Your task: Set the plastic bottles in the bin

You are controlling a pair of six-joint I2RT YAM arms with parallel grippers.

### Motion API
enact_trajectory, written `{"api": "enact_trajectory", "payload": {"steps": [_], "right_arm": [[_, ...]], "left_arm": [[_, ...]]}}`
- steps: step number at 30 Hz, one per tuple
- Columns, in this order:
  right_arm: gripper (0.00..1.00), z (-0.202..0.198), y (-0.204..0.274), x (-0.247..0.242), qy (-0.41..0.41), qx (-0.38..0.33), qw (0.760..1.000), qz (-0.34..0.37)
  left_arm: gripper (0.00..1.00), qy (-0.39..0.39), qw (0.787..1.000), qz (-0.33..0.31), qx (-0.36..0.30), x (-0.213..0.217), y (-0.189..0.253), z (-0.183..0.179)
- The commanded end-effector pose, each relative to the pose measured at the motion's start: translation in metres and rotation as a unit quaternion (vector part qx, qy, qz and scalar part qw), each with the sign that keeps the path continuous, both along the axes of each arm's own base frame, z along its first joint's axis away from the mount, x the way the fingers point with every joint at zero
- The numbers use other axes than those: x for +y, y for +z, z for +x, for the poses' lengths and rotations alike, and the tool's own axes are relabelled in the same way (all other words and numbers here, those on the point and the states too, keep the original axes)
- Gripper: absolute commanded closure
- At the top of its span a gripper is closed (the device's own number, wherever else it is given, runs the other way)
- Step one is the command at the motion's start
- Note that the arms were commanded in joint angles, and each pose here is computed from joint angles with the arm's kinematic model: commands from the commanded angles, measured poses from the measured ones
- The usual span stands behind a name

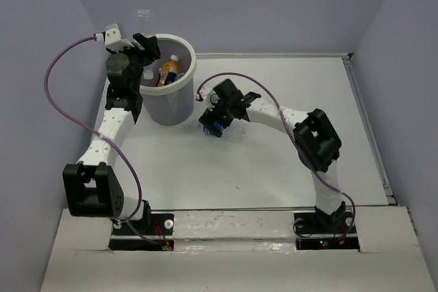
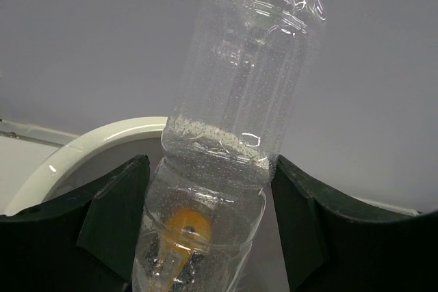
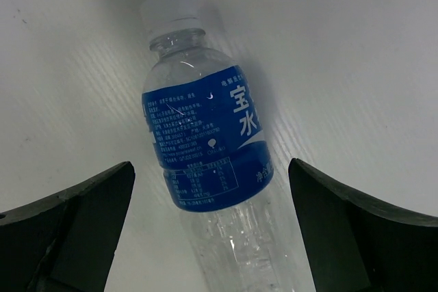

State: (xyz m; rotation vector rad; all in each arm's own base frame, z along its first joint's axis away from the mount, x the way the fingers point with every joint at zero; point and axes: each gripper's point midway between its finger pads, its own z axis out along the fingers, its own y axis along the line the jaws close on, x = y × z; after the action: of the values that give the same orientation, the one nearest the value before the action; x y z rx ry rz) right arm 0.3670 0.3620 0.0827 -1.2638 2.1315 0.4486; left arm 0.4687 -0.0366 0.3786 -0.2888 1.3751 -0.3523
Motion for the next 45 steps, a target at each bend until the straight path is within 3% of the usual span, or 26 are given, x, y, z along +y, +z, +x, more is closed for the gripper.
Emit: {"api": "enact_trajectory", "payload": {"steps": [1,6,8,9,12,16,23,27,33,38,39,40,42,43,45], "right_arm": [[0.0,0.007,0.009,0.014,0.02,-0.04,0.999,-0.019],[0.1,0.009,-0.007,0.016,0.001,-0.035,0.999,-0.031],[0.24,0.01,-0.002,0.017,-0.014,-0.039,0.999,-0.014],[0.25,0.007,-0.008,0.015,-0.013,-0.033,0.999,-0.018],[0.44,0.004,0.001,0.008,-0.049,-0.038,0.998,0.002],[0.48,0.001,0.035,0.001,-0.082,-0.058,0.994,0.041],[0.52,-0.02,0.142,-0.007,-0.103,-0.103,0.976,0.164],[0.55,-0.036,0.212,-0.008,-0.093,-0.126,0.956,0.248],[0.57,-0.062,0.327,0.009,-0.042,-0.142,0.91,0.387],[0.58,-0.058,0.402,0.03,-0.009,-0.172,0.858,0.484],[0.58,-0.046,0.394,0.044,-0.01,-0.168,0.856,0.489],[0.58,-0.042,0.418,0.049,-0.007,-0.177,0.838,0.516],[0.58,-0.015,0.408,0.074,-0.017,-0.166,0.835,0.525],[0.59,-0.014,0.442,0.074,-0.013,-0.188,0.81,0.555],[0.59,-0.002,0.45,0.082,-0.022,-0.185,0.792,0.582]], "left_arm": [[0.31,-0.004,0.996,-0.003,-0.085,-0.001,0.05,0.006],[0.26,-0.022,0.998,-0.013,-0.064,-0.008,0.018,0.011],[0.2,-0.016,0.998,-0.018,-0.055,-0.005,0.006,0.009],[0.2,-0.015,0.998,-0.018,-0.05,-0.005,0.001,0.009],[0.05,-0.015,0.998,-0.015,-0.06,-0.004,0.008,-0.004],[0.01,-0.016,0.997,-0.018,-0.072,-0.003,0.017,-0.022],[0.01,-0.021,0.994,-0.038,-0.103,-0.002,0.047,-0.059],[0.01,-0.032,0.992,-0.055,-0.109,-0.004,0.068,-0.088],[0.01,-0.134,0.983,-0.062,-0.112,-0.035,0.087,-0.165],[0.01,-0.132,0.989,-0.048,-0.045,-0.034,0.032,-0.2],[0.01,-0.132,0.99,-0.044,-0.038,-0.033,0.024,-0.206],[0.01,-0.129,0.99,-0.038,-0.041,-0.031,0.019,-0.217],[0.01,-0.121,0.992,-0.026,-0.011,-0.029,-0.01,-0.224],[0.01,-0.114,0.993,-0.022,0.013,-0.026,-0.026,-0.224],[0.01,-0.106,0.994,-0.007,0.034,-0.023,-0.04,-0.227]]}}
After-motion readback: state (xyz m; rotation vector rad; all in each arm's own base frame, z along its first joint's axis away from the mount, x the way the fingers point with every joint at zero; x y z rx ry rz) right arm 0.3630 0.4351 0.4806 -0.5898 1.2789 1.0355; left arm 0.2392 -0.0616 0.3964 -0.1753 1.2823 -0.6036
